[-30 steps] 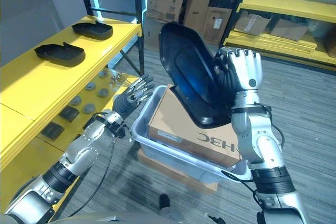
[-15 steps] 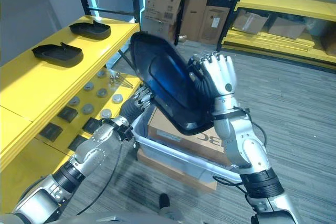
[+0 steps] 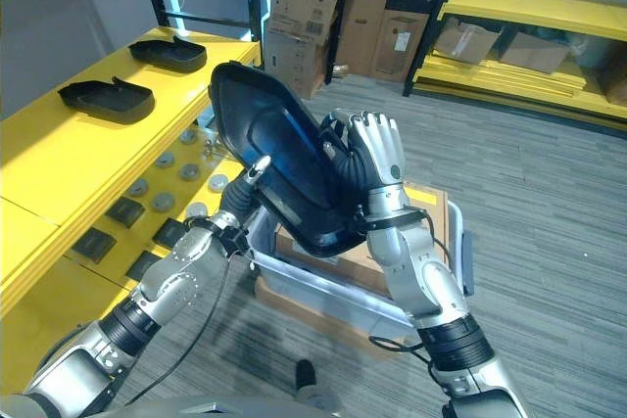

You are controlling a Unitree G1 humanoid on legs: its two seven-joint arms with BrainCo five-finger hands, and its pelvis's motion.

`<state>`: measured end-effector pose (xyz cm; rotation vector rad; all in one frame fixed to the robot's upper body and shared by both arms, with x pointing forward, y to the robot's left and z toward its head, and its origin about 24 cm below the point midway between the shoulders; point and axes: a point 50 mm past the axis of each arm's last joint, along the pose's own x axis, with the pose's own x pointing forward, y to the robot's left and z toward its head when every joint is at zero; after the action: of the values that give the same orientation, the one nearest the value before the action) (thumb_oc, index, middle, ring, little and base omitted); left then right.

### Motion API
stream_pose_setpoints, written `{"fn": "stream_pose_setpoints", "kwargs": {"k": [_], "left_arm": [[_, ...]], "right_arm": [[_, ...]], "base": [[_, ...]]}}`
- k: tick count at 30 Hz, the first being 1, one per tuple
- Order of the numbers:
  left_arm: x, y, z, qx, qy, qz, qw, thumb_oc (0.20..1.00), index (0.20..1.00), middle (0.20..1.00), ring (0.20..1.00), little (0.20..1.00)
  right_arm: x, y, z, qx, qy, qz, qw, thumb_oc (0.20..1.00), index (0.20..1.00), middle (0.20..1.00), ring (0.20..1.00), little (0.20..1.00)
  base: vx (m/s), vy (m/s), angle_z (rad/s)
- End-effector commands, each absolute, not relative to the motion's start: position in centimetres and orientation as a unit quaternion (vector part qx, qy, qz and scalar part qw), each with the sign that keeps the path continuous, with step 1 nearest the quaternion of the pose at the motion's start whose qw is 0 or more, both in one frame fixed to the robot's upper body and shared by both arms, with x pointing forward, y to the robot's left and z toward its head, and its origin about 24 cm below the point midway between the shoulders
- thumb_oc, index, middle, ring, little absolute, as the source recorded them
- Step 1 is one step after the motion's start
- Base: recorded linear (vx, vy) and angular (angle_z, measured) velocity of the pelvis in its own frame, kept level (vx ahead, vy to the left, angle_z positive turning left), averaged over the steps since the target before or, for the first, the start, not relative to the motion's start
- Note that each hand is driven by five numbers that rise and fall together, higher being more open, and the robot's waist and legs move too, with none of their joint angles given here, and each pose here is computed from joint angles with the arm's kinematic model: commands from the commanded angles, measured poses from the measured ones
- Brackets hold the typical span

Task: Move parts from the plastic box to the shelf.

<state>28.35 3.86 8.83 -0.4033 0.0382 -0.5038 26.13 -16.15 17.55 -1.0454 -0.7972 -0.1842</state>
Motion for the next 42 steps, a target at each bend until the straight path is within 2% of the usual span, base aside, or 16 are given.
{"fn": "stream_pose_setpoints", "kwargs": {"k": [1, 7, 10, 16, 19, 20, 21, 22, 23, 26, 30, 31, 35, 36, 40, 42], "left_arm": [[29.0, 1.1, 12.5, -0.197, -0.062, -0.287, 0.935, 0.2, 0.2, 0.2, 0.2, 0.2], [29.0, 2.3, 12.3, -0.196, -0.075, -0.267, 0.941, 0.2, 0.2, 0.2, 0.2, 0.2], [29.2, 3.3, 12.3, -0.194, -0.082, -0.251, 0.945, 0.2, 0.2, 0.2, 0.2, 0.2], [29.2, 7.1, 12.7, -0.179, -0.124, -0.2, 0.955, 0.2, 0.2, 0.2, 0.2, 0.2], [28.8, 10.7, 12.3, -0.117, -0.149, -0.169, 0.967, 0.2, 0.2, 0.2, 0.2, 0.2], [28.7, 10.7, 12.3, -0.117, -0.148, -0.169, 0.967, 0.2, 0.2, 0.2, 0.2, 0.2], [28.5, 11.7, 12.0, -0.096, -0.152, -0.162, 0.97, 0.2, 0.2, 0.2, 0.2, 0.2], [28.1, 13.4, 11.9, -0.064, -0.162, -0.145, 0.974, 0.2, 0.2, 0.2, 0.2, 0.2], [28.1, 13.4, 11.9, -0.063, -0.161, -0.145, 0.974, 0.2, 0.2, 0.2, 0.2, 0.2], [27.5, 16.4, 12.3, 0.013, -0.186, -0.103, 0.977, 0.2, 0.2, 0.2, 0.2, 0.2], [27.3, 17.6, 12.9, 0.064, -0.207, -0.085, 0.973, 0.2, 0.2, 0.2, 0.2, 0.2], [26.6, 19.1, 13.8, 0.123, -0.236, -0.071, 0.961, 0.2, 0.2, 0.2, 0.2, 0.2], [25.3, 21.3, 14.4, 0.184, -0.247, -0.053, 0.95, 0.2, 0.2, 0.2, 0.2, 0.2], [24.2, 23.6, 14.5, 0.24, -0.243, -0.018, 0.94, 0.2, 0.2, 0.2, 0.2, 0.2], [23.4, 24.9, 14.6, 0.296, -0.24, 0.012, 0.924, 0.2, 0.2, 0.2, 0.2, 0.2], [22.3, 26.4, 14.8, 0.341, -0.248, 0.062, 0.905, 0.2, 0.2, 0.2, 0.2, 0.2]], "right_arm": [[25.1, -12.9, 20.1, -0.387, -0.469, -0.053, 0.792, 0.2, 0.2, 0.2, 0.2, 0.2], [24.8, -12.6, 19.5, -0.358, -0.463, -0.038, 0.81, 0.2, 0.2, 0.2, 0.2, 0.2], [24.7, -12.1, 19.1, -0.312, -0.454, -0.005, 0.834, 0.2, 0.2, 0.2, 0.2, 0.2], [24.2, -10.9, 18.3, -0.284, -0.436, 0.074, 0.851, 0.2, 0.2, 0.2, 0.2, 0.2], [24.6, -10.7, 17.3, -0.295, -0.39, 0.159, 0.858, 0.2, 0.2, 0.2, 0.2, 0.2], [24.6, -10.7, 17.3, -0.294, -0.389, 0.16, 0.858, 0.213, 0.213, 0.213, 0.213, 0.213], [24.6, -10.6, 17.0, -0.288, -0.376, 0.194, 0.859, 0.912, 0.912, 0.912, 0.912, 0.912], [24.8, -10.7, 16.7, -0.272, -0.352, 0.227, 0.866, 1.0, 1.0, 1.0, 1.0, 1.0], [24.8, -10.7, 16.7, -0.272, -0.352, 0.228, 0.866, 1.0, 1.0, 1.0, 1.0, 1.0], [24.8, -11.5, 16.3, -0.248, -0.323, 0.257, 0.876, 1.0, 1.0, 1.0, 1.0, 1.0], [24.8, -11.9, 16.1, -0.225, -0.314, 0.261, 0.885, 1.0, 1.0, 1.0, 1.0, 1.0], [24.6, -12.7, 16.3, -0.218, -0.313, 0.266, 0.885, 1.0, 1.0, 1.0, 1.0, 1.0], [24.4, -14.9, 16.1, -0.21, -0.293, 0.251, 0.898, 1.0, 1.0, 1.0, 1.0, 1.0], [24.2, -17.7, 15.3, -0.19, -0.259, 0.215, 0.922, 1.0, 1.0, 1.0, 1.0, 1.0], [23.9, -19.4, 14.2, -0.206, -0.228, 0.191, 0.932, 1.0, 1.0, 1.0, 1.0, 1.0], [23.2, -21.4, 12.6, -0.159, -0.192, 0.16, 0.955, 1.0, 1.0, 1.0, 1.0, 1.0]], "base": [[0.0, 0.0, 0.0], [-0.01, -0.002, 0.0], [0.0, 0.0, 0.0], [-0.01, -0.003, 0.0], [-0.02, -0.022, 0.02], [0.0, -0.03, 0.07], [0.01, -0.022, 0.1], [-0.02, -0.024, 0.15], [-0.02, -0.015, 0.21], [0.01, -0.016, 0.28], [-0.01, -0.015, 0.3], [0.0, -0.026, 0.33], [0.02, -0.018, 0.24], [0.02, -0.008, 0.22], [0.02, -0.005, 0.18], [0.01, -0.026, 0.11]]}}
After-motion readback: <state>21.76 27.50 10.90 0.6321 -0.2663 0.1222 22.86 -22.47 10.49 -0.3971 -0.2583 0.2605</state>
